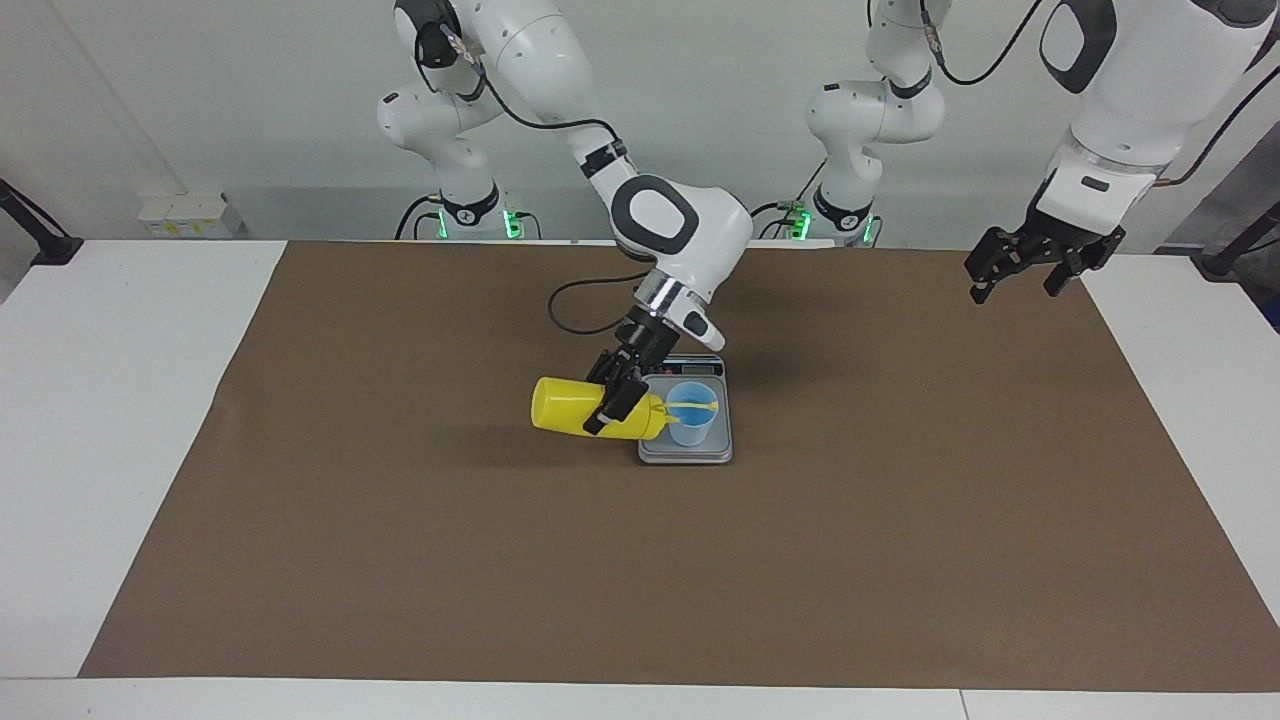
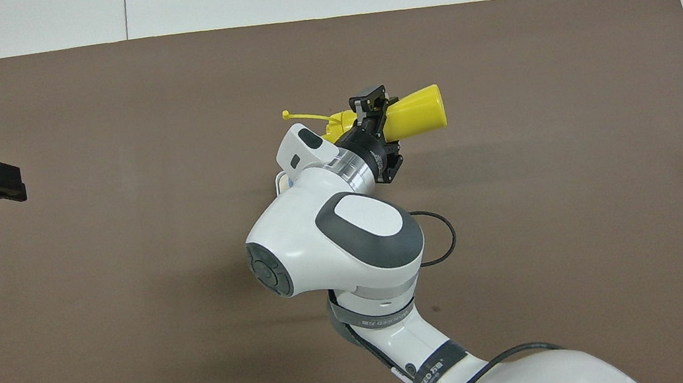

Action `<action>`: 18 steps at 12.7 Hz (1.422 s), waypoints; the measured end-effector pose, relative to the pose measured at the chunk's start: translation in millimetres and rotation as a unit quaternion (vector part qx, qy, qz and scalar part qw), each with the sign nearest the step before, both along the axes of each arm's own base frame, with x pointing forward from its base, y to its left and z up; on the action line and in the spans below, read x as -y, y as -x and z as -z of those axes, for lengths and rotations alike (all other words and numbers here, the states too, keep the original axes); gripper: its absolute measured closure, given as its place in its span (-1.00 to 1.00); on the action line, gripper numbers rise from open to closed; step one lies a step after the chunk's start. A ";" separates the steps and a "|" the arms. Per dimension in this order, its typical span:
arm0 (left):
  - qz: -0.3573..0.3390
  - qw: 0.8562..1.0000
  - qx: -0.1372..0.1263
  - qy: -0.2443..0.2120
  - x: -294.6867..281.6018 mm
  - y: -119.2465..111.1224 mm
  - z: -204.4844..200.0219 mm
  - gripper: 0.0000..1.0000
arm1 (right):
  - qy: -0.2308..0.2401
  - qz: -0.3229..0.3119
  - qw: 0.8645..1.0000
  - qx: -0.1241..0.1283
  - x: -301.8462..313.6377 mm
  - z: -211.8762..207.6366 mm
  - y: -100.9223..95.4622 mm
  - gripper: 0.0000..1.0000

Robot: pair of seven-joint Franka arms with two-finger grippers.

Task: Pour seasoning into cup on scale with both arms
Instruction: 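Tilt the yellow bottle with the right gripper over the blue cup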

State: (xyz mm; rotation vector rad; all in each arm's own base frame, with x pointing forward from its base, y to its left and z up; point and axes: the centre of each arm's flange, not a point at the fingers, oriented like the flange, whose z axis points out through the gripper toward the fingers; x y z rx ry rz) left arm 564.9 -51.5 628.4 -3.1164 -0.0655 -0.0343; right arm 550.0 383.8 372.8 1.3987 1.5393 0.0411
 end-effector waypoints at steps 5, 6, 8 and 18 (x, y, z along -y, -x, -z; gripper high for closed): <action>0.011 1.000 -0.017 -0.002 2.3 2.9 15.0 -1.00 | 0.039 -0.022 0.999 0.002 -12.1 14.4 20.4 0.05; 0.013 1.000 -0.020 -0.002 2.0 3.8 19.0 -1.00 | 0.041 -0.024 0.999 0.004 -12.3 14.0 20.8 0.05; 0.016 1.000 -0.017 -0.002 1.4 3.9 22.5 -1.00 | 0.041 -0.024 0.999 0.005 -12.4 11.8 21.1 0.05; 0.015 1.000 -0.014 -0.001 -4.9 9.5 26.6 -1.00 | -0.059 -0.005 0.998 -0.006 -1.4 -36.5 18.5 0.05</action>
